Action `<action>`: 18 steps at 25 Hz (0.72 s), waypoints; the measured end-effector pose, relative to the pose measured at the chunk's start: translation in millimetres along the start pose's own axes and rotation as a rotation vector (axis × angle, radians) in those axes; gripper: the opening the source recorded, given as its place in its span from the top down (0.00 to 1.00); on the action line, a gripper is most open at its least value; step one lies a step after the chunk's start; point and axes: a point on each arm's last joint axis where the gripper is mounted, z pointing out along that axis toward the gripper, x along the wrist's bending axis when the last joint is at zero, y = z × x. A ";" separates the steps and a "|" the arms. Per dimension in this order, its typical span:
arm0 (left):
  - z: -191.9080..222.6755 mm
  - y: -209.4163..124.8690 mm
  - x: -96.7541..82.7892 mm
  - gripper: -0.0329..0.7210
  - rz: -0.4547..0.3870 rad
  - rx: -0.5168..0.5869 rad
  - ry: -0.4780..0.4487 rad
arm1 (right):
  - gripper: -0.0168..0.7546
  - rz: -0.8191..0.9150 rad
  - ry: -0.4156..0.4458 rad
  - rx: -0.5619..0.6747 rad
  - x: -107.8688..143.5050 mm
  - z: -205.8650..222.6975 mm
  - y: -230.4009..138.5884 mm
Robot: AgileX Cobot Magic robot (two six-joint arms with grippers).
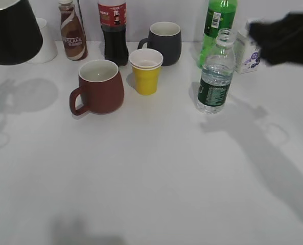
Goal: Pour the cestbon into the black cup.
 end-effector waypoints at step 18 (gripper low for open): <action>-11.1 5.8 -9.6 0.91 0.026 0.082 -0.042 | 0.17 0.090 0.043 0.204 10.5 51.8 -90.1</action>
